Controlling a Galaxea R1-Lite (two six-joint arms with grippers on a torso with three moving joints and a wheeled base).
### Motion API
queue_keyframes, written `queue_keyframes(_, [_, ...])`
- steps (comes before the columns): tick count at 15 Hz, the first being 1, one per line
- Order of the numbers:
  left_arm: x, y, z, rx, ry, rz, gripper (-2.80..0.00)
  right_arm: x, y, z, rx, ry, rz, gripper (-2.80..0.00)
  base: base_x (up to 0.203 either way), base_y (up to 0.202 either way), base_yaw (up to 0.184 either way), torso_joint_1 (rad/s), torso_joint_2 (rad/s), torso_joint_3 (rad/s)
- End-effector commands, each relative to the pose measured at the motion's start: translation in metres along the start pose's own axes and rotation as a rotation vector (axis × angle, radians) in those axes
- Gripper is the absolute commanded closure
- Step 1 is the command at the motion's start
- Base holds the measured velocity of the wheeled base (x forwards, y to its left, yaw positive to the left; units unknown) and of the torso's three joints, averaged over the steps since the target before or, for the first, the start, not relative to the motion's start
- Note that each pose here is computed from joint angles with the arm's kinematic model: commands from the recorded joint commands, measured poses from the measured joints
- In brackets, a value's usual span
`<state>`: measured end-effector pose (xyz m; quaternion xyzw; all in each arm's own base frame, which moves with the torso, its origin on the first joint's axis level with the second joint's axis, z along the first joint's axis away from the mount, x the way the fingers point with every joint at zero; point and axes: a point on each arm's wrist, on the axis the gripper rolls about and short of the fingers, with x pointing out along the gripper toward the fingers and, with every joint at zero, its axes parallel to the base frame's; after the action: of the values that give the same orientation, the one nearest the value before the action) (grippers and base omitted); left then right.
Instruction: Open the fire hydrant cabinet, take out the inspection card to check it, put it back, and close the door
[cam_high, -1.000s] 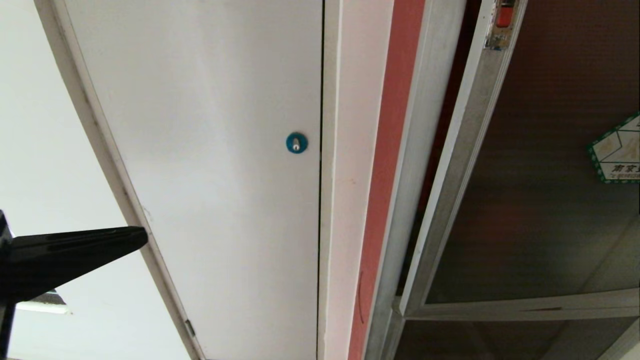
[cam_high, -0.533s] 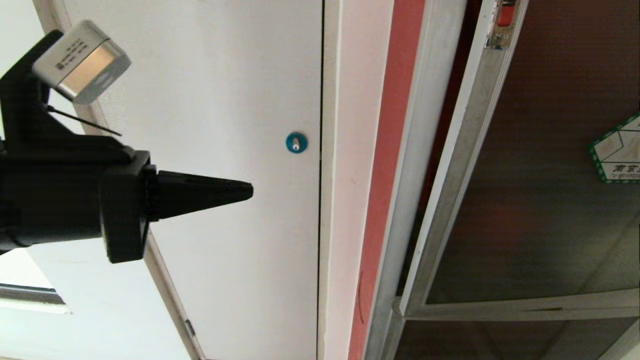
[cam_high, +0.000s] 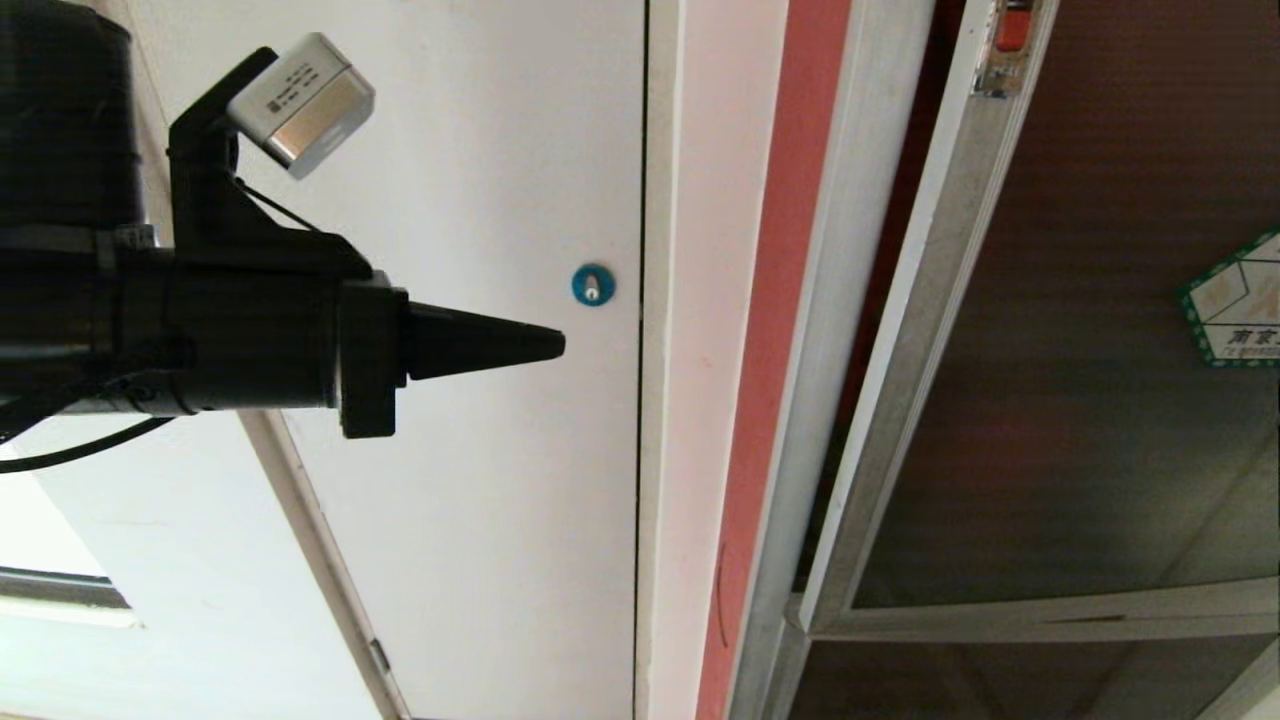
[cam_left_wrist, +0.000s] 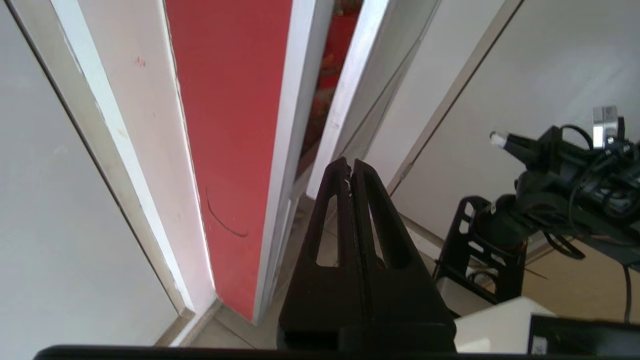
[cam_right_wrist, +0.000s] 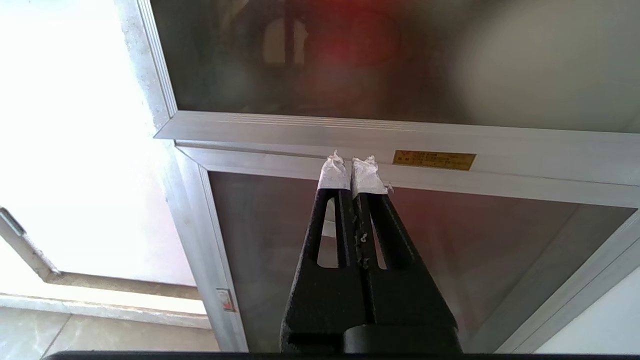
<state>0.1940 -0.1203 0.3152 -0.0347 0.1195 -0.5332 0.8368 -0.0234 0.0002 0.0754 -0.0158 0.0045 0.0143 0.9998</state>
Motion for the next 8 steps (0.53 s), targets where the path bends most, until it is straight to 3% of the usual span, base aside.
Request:
queue_keyframes(1, [0.007, 0.005, 0.005, 0.000, -0.002, -0.005, 0.00, 0.000, 0.000, 0.000, 0.000, 0.001, 0.001, 0.00, 0.000, 0.000, 0.000, 0.000, 0.00, 0.000])
queue_keyframes(8, [0.046, 0.004, 0.025, 0.032, -0.014, -0.089, 0.00, 0.000, 0.000, 0.000, 0.000, 0.001, 0.001, 0.00, 0.000, 0.000, 0.000, 0.000, 0.00, 0.000])
